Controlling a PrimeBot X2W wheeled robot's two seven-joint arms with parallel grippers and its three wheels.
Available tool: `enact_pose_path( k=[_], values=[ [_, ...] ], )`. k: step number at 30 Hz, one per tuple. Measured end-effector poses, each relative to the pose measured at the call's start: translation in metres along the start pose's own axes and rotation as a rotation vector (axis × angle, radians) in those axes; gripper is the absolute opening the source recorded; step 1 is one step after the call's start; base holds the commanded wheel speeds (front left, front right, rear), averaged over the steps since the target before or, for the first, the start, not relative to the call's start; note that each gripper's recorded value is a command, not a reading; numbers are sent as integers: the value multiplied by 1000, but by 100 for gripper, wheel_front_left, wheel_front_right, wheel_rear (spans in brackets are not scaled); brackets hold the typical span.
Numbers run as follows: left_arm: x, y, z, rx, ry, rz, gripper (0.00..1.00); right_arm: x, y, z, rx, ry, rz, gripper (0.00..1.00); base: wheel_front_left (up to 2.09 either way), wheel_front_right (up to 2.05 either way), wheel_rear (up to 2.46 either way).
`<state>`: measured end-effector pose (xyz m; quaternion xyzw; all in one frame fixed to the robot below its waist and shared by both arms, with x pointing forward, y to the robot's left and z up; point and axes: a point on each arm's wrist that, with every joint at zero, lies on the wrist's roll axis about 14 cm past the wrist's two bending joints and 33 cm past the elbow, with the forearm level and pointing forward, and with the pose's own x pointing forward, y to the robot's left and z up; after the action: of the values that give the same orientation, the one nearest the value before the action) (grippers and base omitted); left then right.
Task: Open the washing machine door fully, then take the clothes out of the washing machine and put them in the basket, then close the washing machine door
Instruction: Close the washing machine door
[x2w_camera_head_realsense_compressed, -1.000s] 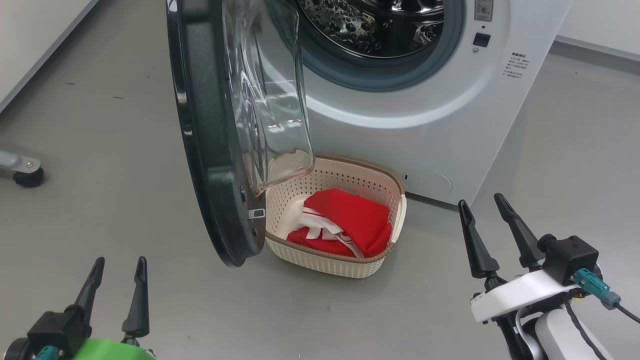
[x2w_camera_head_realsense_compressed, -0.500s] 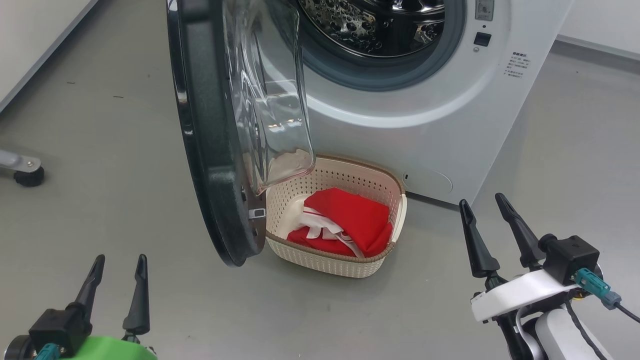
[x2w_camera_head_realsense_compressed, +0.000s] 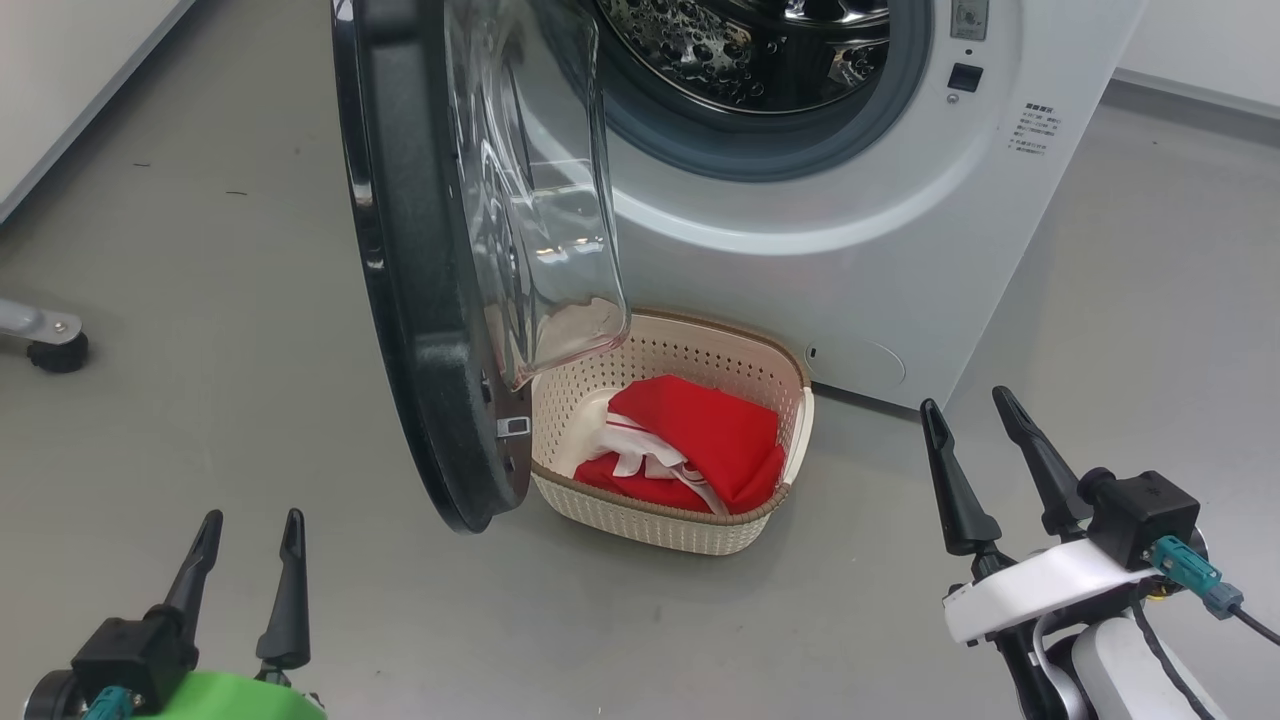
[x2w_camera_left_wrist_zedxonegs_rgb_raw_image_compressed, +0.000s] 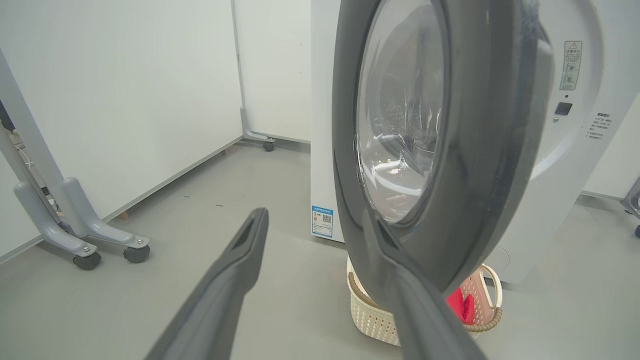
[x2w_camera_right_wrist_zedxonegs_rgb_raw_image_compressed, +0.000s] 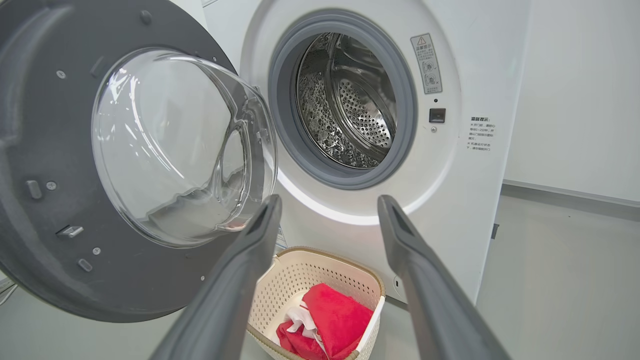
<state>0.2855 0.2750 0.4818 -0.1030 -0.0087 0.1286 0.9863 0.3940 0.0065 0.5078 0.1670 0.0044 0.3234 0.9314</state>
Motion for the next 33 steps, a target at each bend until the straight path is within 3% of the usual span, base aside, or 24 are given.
enact_pose_path(
  k=[1,11,17,21,27,33],
  values=[
    [0,0,-1,-3,2,1,0,0,0,0,-1,0,0,100,0,0,0],
    [0,-1,-3,-6,8,0,0,0,0,-1,-1,2,4,100,0,0,0],
    [12,-4,13,-117,-48,14,0,0,-1,-2,1,5,2,100,0,0,0],
    [25,-4,29,-347,-101,51,0,0,-1,-3,2,8,1,100,0,0,0],
    [40,-8,38,-577,-72,33,0,-1,-1,-6,5,15,4,100,0,0,0],
    [53,-24,43,-937,-16,-45,0,-4,-4,-9,5,22,-6,100,0,0,0]
  ],
)
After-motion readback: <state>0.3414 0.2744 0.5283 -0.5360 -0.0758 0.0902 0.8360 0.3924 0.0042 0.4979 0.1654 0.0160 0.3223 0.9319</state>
